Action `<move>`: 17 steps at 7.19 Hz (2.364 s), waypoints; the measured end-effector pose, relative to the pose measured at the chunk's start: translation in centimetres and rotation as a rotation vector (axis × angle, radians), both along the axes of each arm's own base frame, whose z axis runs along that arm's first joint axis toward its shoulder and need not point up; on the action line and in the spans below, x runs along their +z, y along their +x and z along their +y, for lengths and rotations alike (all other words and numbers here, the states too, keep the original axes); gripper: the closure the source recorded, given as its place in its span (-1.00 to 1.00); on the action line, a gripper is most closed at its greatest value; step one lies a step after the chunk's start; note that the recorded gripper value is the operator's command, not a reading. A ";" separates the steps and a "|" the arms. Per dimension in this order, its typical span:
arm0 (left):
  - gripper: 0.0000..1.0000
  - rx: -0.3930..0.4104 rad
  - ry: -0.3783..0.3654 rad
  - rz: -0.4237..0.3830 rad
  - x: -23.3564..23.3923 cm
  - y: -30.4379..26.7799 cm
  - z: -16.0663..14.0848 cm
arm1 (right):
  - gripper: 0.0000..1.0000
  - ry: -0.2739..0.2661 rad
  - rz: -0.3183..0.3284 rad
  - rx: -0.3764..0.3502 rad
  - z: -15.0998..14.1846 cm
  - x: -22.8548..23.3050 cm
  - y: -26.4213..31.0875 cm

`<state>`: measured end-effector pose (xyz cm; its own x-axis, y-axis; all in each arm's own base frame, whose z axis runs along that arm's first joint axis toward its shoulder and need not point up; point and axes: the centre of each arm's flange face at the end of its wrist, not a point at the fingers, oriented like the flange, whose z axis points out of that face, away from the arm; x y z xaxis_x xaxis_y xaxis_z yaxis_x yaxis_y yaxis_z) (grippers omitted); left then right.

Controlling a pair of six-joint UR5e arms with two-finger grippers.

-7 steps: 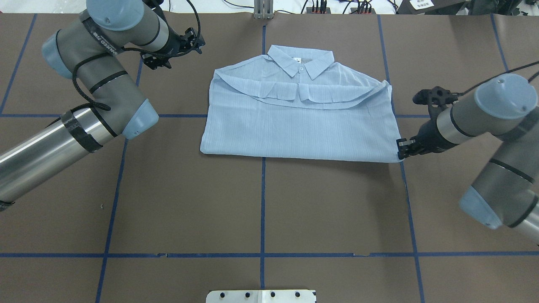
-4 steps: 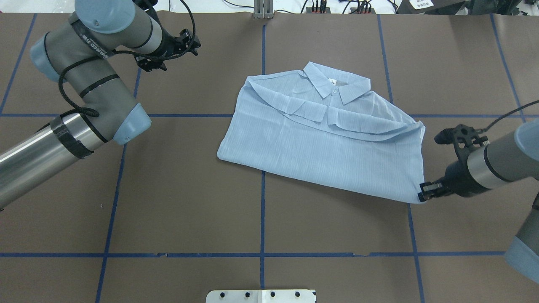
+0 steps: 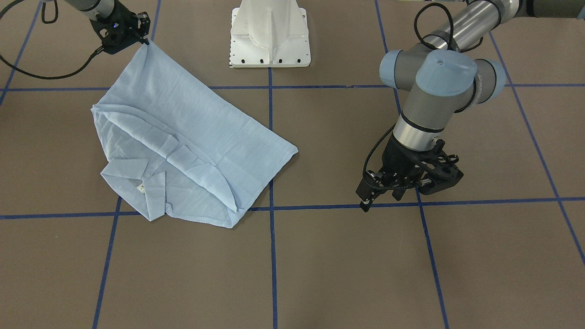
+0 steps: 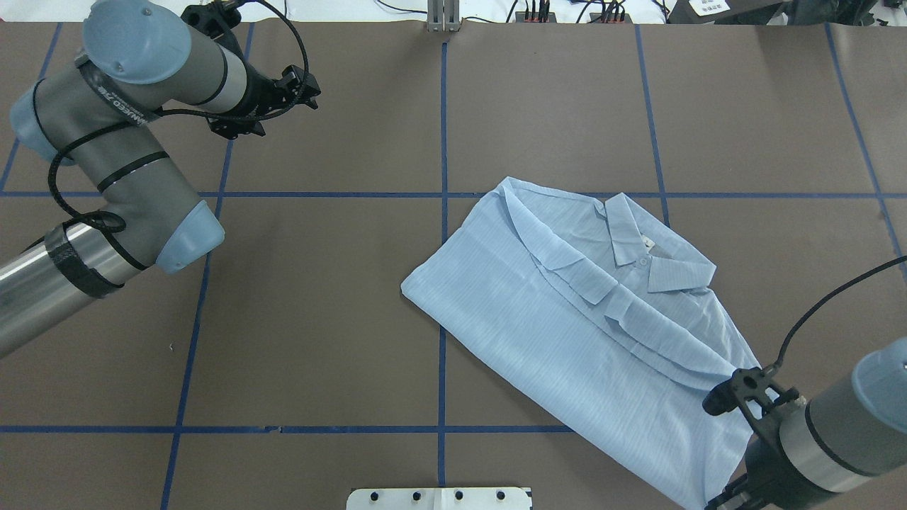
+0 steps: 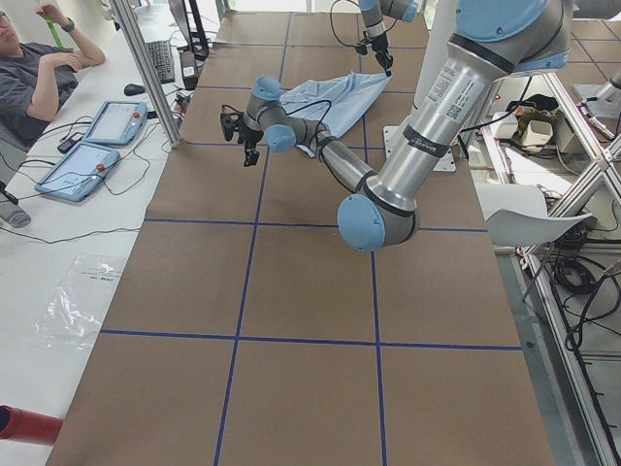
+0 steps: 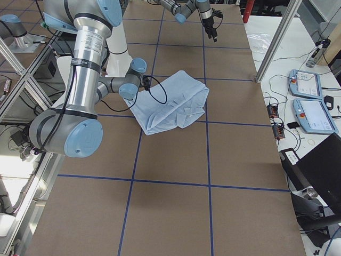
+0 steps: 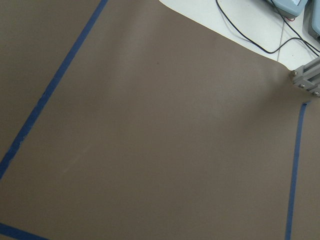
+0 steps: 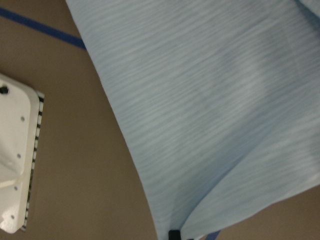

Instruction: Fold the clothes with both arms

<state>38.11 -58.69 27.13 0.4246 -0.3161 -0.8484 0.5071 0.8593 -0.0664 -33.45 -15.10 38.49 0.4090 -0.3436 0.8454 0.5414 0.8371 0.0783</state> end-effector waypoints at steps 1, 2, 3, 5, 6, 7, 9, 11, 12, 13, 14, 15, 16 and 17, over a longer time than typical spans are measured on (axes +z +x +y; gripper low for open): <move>-0.98 0.009 0.000 0.001 0.1 0.3 0.4 | -1.00 -0.004 -0.009 -0.040 1.6 -0.6 -0.7; -0.98 0.025 0.000 0.003 0.0 1.1 1.0 | -1.00 -0.001 -0.030 -0.046 1.8 -1.4 -1.3; -0.98 0.054 0.001 0.006 -0.2 2.7 2.2 | -1.00 0.008 -0.070 -0.015 0.7 -2.9 -1.8; -0.98 0.129 -0.016 0.035 -1.2 6.7 5.8 | -1.00 0.036 -0.156 0.126 -4.7 -6.3 -1.0; -0.98 0.154 -0.052 0.056 -2.1 8.8 8.1 | -1.00 0.050 -0.181 0.206 -7.7 -7.3 0.4; -0.95 0.178 -0.097 0.077 -3.3 11.0 10.9 | -1.00 0.061 -0.193 0.282 -10.4 -7.9 2.1; -0.91 0.222 -0.186 0.106 -5.3 16.1 16.3 | -1.00 0.077 -0.199 0.401 -14.1 -8.3 5.4; -0.81 0.227 -0.221 0.086 -5.7 20.6 18.3 | -1.00 0.082 -0.199 0.445 -15.4 -8.3 6.6; -0.74 0.221 -0.223 0.076 -5.5 21.5 18.4 | -1.00 0.082 -0.198 0.450 -15.5 -8.3 6.7; -0.71 0.219 -0.223 0.071 -5.4 21.8 18.3 | -1.00 0.081 -0.196 0.452 -15.6 -8.2 6.8; -0.69 0.221 -0.223 0.069 -5.4 22.0 18.4 | -1.00 0.081 -0.195 0.453 -15.7 -8.1 6.8; -0.66 0.225 -0.222 0.067 -5.3 22.2 18.6 | -1.00 0.080 -0.195 0.453 -15.7 -8.1 6.8; -0.58 0.230 -0.222 0.063 -5.1 22.5 18.8 | -1.00 0.079 -0.193 0.452 -15.7 -8.0 6.7; -0.52 0.233 -0.221 0.061 -5.0 22.7 18.8 | -1.00 0.078 -0.192 0.452 -15.7 -8.0 6.7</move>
<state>60.83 -39.85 22.18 0.4579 -0.3956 -0.7961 0.2883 0.9132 -0.2880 -26.73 -30.82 30.52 0.3712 -0.2327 0.8989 0.0950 0.9725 0.2125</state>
